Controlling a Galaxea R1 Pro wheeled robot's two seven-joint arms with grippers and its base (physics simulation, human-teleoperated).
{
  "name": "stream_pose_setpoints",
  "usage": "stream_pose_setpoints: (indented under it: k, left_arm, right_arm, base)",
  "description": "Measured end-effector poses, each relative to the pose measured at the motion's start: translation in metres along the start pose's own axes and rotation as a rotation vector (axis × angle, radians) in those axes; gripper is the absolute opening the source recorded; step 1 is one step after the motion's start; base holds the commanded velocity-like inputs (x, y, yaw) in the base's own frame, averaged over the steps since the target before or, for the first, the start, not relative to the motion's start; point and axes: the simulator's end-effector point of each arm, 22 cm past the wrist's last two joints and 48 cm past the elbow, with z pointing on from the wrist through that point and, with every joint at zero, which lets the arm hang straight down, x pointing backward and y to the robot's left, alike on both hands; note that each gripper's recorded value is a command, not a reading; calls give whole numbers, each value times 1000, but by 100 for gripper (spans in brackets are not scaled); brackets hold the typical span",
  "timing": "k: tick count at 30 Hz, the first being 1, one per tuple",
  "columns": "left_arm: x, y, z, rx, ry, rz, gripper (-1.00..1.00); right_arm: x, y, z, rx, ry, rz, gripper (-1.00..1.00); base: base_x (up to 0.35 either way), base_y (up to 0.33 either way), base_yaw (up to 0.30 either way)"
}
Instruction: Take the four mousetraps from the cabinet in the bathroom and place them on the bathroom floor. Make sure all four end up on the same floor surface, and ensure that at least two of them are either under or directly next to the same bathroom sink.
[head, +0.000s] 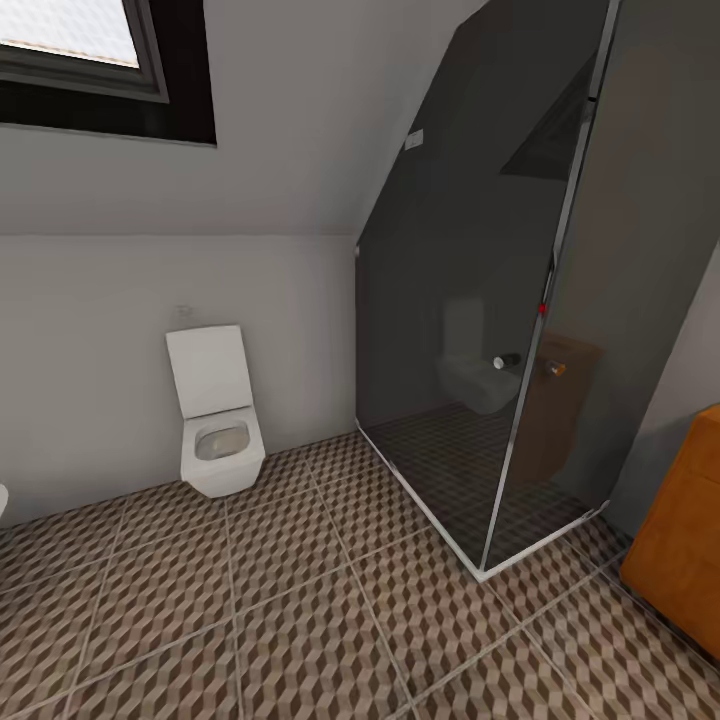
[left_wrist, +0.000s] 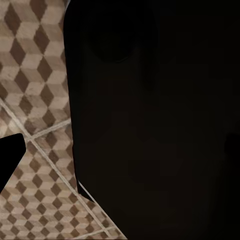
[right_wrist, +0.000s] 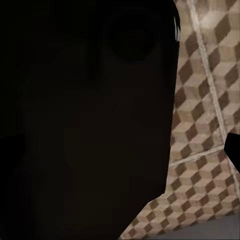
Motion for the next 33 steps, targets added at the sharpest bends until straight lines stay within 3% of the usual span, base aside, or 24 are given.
stream_pose_setpoints:
  k: [9, 13, 33]
  left_arm:
    - [4, -5, 0, 10, 4, -2, 100]
    - [2, -4, 0, 10, 1, -4, 100]
    - [-1, -3, 0, 9, -5, -5, 100]
  right_arm:
    - [-5, 14, 0, -18, -5, -5, 100]
    - [-21, 32, -1, -40, -40, -5, 100]
    - [-39, 36, -2, -45, -102, 1, 100]
  base:
    - [0, 0, 0]
    - [0, 0, 0]
    - [0, 0, 0]
